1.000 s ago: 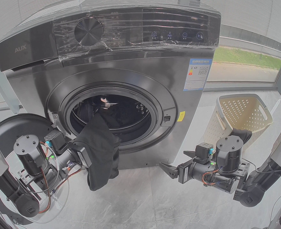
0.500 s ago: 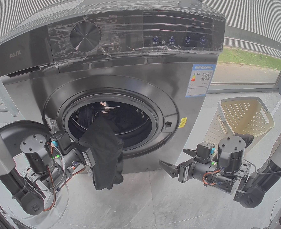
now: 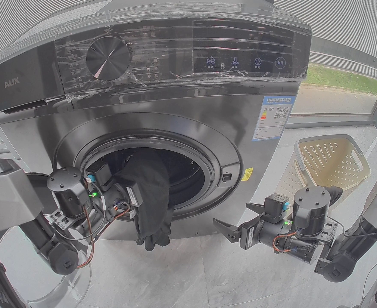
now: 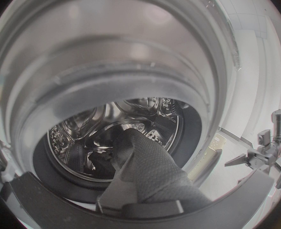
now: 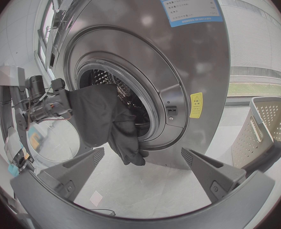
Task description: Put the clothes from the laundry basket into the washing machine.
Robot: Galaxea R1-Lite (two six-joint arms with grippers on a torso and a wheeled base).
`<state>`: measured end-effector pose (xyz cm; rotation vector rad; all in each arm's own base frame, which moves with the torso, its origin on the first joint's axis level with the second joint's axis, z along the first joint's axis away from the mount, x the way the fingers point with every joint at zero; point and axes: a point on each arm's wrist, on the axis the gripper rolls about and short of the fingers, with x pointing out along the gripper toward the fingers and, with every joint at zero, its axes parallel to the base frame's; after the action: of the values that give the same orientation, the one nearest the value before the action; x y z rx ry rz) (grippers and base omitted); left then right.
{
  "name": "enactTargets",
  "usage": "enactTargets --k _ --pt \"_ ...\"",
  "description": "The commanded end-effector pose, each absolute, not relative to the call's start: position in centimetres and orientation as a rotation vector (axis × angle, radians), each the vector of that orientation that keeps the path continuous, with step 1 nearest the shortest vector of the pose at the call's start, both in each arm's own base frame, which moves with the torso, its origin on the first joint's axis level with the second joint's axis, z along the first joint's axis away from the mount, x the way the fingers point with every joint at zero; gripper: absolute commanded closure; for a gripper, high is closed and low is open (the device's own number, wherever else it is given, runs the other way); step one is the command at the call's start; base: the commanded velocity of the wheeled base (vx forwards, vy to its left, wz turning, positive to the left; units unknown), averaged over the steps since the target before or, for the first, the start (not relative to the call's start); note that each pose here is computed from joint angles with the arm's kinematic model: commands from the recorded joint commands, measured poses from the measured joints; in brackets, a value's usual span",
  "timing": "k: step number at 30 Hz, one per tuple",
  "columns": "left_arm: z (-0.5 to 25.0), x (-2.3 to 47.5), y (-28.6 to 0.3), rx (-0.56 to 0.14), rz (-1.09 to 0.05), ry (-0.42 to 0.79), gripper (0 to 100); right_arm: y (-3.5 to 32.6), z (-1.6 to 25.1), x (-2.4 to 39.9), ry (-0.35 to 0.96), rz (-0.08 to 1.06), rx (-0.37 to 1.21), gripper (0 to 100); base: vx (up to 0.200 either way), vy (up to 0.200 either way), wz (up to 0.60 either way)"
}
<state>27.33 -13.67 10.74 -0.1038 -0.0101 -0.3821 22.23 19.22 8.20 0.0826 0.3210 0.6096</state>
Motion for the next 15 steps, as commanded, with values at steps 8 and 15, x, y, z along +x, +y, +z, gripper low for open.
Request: enactTargets --k 8,15 --pt "6.5 32.4 -16.3 -0.111 -0.378 0.021 100 19.4 8.6 21.3 0.316 0.635 0.078 0 0.0 0.0 0.0" --pt "4.9 35.0 -17.1 -0.114 -0.343 0.003 100 19.6 8.7 21.1 0.293 0.646 0.082 0 0.0 0.0 0.0"
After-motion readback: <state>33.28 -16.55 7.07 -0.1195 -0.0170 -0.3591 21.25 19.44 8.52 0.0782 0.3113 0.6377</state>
